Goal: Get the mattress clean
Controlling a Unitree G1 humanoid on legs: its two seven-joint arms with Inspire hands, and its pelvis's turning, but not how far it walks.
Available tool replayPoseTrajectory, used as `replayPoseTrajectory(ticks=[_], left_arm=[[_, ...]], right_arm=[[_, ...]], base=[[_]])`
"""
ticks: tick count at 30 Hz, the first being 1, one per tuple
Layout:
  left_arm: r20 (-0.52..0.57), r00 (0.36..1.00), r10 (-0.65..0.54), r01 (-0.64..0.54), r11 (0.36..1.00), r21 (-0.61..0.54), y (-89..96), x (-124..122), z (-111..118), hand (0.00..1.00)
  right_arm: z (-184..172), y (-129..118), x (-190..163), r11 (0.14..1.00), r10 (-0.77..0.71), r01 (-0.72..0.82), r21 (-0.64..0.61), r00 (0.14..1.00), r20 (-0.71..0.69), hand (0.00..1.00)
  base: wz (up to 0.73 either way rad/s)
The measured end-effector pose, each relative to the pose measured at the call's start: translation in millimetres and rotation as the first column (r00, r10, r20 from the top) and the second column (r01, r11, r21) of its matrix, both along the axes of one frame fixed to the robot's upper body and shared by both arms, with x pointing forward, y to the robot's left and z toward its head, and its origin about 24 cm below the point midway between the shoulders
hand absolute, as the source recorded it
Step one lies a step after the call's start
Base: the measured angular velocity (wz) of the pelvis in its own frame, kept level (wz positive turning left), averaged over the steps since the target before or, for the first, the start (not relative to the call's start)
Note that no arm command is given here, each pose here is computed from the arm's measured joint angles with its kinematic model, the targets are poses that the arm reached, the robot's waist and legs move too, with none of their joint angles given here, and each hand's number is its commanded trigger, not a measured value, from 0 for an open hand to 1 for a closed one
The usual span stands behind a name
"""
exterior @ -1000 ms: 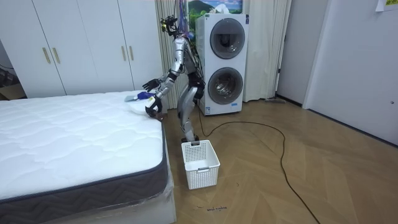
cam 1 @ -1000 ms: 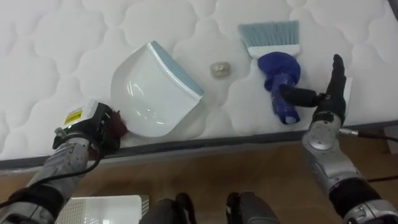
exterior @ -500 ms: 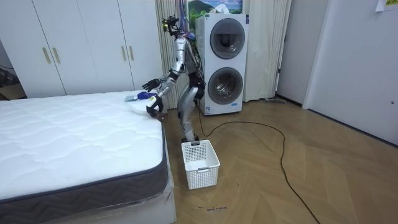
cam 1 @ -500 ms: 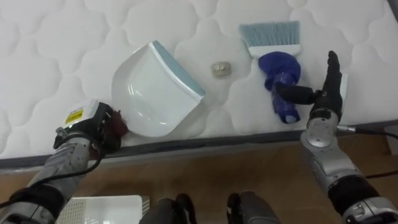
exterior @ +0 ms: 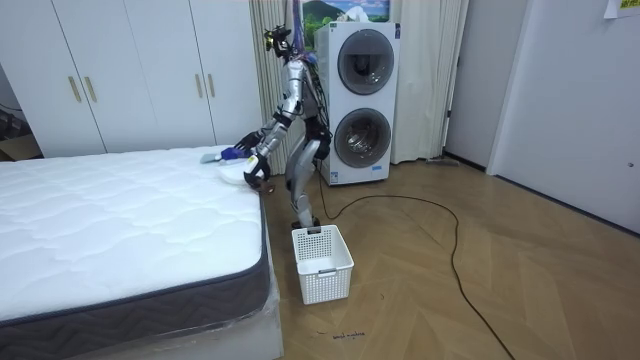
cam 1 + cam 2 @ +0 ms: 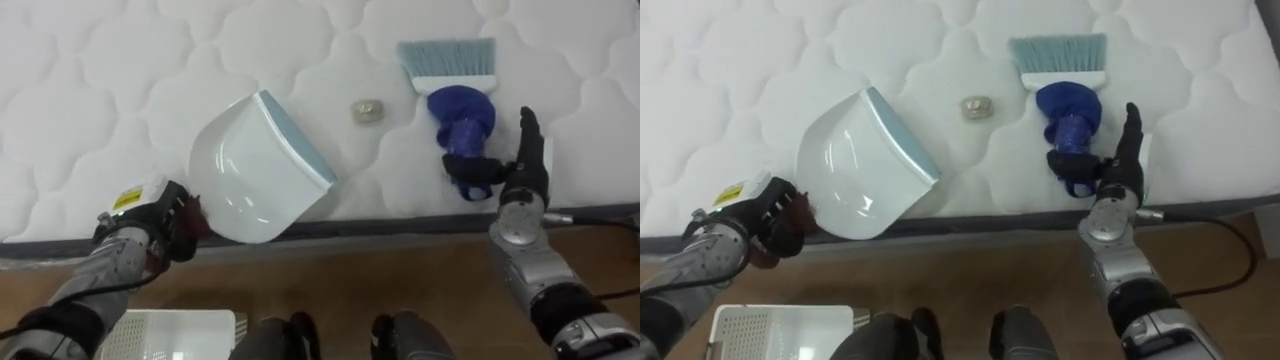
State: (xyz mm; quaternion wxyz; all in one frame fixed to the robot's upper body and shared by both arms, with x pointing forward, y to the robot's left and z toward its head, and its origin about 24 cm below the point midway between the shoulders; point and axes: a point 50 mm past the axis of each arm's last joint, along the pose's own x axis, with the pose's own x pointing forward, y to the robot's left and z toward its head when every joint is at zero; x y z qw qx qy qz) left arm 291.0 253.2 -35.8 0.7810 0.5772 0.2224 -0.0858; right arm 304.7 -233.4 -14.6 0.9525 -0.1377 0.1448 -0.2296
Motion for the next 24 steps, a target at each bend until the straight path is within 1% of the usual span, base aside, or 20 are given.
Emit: replayPoseTrajectory(ticks=[4,14,24], left_arm=[[-0.005,1.0,0.002,-0.002,1.0,0.002,0.4,-0.5,-0.6,1.0],[-0.024,0.999,-0.024,0.025,1.0,0.011,-3.5,2.0,-0.1,1.0],[-0.014,0.998,-0.055,0.056,0.998,0.033,-8.8,7.3,3.4,1.0]], right_arm=[[-3.2,-1.6,-1.2,1.0,0.024,-0.024,0.002,0.999,-0.023,0.0],[1.1,-1.9,4.5,0.999,0.036,-0.037,-0.025,0.999,-0.025,0.0],[-2.0,-8.1,1.1,0.975,0.096,-0.111,-0.191,0.991,-0.09,0.0]], base=[[0.0],[0.01],[0.0]])
